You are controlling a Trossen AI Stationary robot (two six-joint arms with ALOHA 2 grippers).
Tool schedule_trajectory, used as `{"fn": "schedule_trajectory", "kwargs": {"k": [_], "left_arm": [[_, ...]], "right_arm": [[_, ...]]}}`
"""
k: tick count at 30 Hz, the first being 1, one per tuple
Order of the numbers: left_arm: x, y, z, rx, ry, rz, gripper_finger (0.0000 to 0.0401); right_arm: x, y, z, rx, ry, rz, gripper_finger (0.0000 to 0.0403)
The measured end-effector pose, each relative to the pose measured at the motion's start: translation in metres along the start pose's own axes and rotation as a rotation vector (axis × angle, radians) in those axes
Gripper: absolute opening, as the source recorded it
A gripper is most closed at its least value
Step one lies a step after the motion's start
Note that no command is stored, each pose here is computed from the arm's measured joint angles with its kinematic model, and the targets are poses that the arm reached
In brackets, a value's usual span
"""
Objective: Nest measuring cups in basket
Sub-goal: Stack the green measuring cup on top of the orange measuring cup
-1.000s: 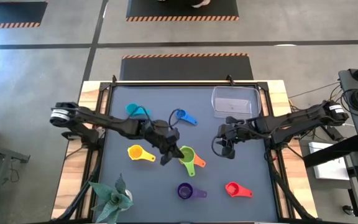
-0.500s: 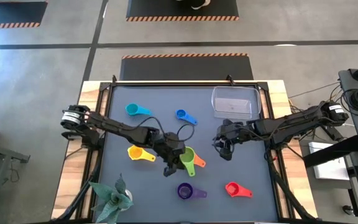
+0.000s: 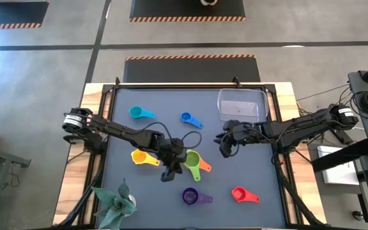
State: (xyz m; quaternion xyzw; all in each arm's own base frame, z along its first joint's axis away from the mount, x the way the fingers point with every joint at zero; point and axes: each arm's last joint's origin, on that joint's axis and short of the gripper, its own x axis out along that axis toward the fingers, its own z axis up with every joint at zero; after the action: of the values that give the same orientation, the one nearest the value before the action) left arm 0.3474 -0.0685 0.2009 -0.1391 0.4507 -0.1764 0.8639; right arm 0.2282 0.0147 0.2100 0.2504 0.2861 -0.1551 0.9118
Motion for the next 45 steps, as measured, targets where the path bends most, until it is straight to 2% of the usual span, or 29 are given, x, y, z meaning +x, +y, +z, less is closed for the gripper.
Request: {"fn": "schedule_trajectory", "kwargs": {"k": [6,11,14,24,30,37,40,45], "left_arm": [[0.001,0.002,-0.003,0.111,0.005,0.030,0.0000],[0.002,0.002,-0.003,0.187,0.005,0.032,0.0000],[0.002,0.004,-0.003,0.211,-0.004,0.079,0.0000],[0.030,0.011,0.002,0.082,-0.009,0.093,0.0000],[0.046,0.009,0.021,0.070,-0.021,0.086,0.0000],[0.064,0.014,0.027,0.042,0.126,0.111,0.0000],[0.065,0.014,0.027,0.043,0.176,0.121,0.0000],[0.062,0.012,0.031,0.076,0.169,0.121,0.0000]], "right_arm": [[-0.002,0.004,0.002,0.121,0.013,0.012,0.0114],[-0.003,0.005,0.004,0.112,0.012,0.012,0.0114],[-0.003,0.005,0.004,0.065,0.013,0.011,0.0114],[0.000,0.004,0.002,-0.110,0.026,-0.003,0.0114],[0.017,0.002,-0.008,-0.117,0.115,-0.020,0.0114],[0.045,-0.003,-0.026,-0.148,0.238,-0.063,0.0114],[0.057,-0.002,-0.030,-0.139,0.296,-0.041,0.0114],[0.073,0.007,-0.031,-0.146,0.378,0.024,0.0114]]}}
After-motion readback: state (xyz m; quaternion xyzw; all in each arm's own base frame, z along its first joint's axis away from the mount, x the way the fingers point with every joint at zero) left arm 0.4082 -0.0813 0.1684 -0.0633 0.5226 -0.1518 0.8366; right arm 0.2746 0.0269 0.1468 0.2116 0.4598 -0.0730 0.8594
